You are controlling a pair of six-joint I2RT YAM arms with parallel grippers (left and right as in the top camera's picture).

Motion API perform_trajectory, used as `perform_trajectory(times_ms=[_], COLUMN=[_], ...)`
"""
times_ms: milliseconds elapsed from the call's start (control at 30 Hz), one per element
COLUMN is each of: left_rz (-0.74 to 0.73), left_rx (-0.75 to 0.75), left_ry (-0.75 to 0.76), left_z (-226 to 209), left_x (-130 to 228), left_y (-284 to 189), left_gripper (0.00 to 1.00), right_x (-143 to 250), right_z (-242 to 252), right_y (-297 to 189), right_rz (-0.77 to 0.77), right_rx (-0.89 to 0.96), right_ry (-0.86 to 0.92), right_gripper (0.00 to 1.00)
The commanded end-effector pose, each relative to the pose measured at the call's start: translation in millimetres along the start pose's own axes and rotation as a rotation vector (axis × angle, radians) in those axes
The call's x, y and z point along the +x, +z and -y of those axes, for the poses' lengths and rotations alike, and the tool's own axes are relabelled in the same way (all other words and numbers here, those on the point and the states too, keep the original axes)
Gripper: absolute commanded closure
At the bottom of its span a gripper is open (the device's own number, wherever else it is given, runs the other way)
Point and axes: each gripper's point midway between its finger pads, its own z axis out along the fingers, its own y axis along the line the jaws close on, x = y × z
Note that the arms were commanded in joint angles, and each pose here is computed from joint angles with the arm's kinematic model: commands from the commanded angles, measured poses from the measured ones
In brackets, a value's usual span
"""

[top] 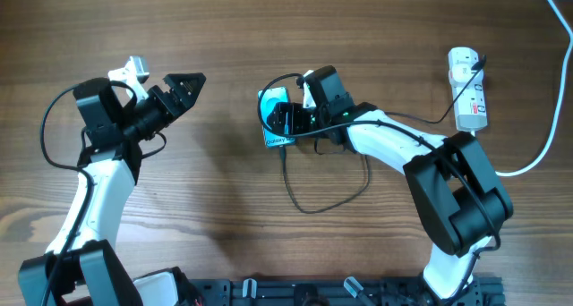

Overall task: Plug charger to phone and switch on socket
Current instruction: 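Release the phone and move the right gripper to the power strip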

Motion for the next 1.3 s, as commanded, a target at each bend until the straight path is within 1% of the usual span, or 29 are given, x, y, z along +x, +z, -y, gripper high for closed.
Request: perform_trajectory(times_ms=[0, 67, 233, 400, 567, 733, 800, 867, 1067, 1100, 1133, 1233, 1267], left_rz=[0.027, 0.027, 0.025, 0.025, 0.025, 0.025, 0.025, 0.025, 0.025, 0.025, 0.025, 0.025, 0.025], left_rx=[0.013, 0.013, 0.014, 0.014, 0.014, 0.014, 0.014, 0.014, 0.014, 0.014, 0.014, 0.014, 0.014], left_ry=[0.051, 0.051, 0.046, 0.046, 0.046, 0.046, 0.046, 0.046, 0.046, 0.046, 0.046, 0.046, 0.046], left_z=[11, 11, 12, 12, 12, 12, 12, 12, 12, 12, 12, 12, 12], left_x=[-10, -10, -9, -9, -9, -9, -9, -9, -9, -9, -9, -9, -9], left_y=[-5, -5, -5, -5, -5, -5, -5, -5, -5, -5, -5, -5, -5], left_gripper=[0.0, 0.0, 0.0, 0.0, 0.0, 0.0, 0.0, 0.0, 0.0, 0.0, 0.0, 0.0, 0.0], right_x=[9, 3, -11, -21, -32, -38, -41, -34, -6, -2, 3, 12, 14], right_z=[26, 22, 22, 18, 43, 90, 102, 118, 130, 137, 152, 184, 191], right_y=[5, -2, -28, -63, -101, -140, -148, -157, -166, -172, -185, -221, -230], right_rz=[-0.04, -0.052, -0.076, -0.111, -0.1, -0.069, -0.059, -0.105, -0.237, -0.244, -0.223, -0.137, -0.119], right_rx=[0.06, 0.034, 0.066, 0.121, 0.286, 0.455, 0.474, 0.505, 0.544, 0.595, 0.708, 0.975, 1.028], right_ry=[0.067, 0.082, 0.109, 0.047, 0.094, 0.168, 0.197, 0.165, 0.096, 0.132, 0.236, 0.433, 0.463], right_gripper=[0.0, 0.0, 0.0, 0.0, 0.0, 0.0, 0.0, 0.0, 0.0, 0.0, 0.0, 0.0, 0.0])
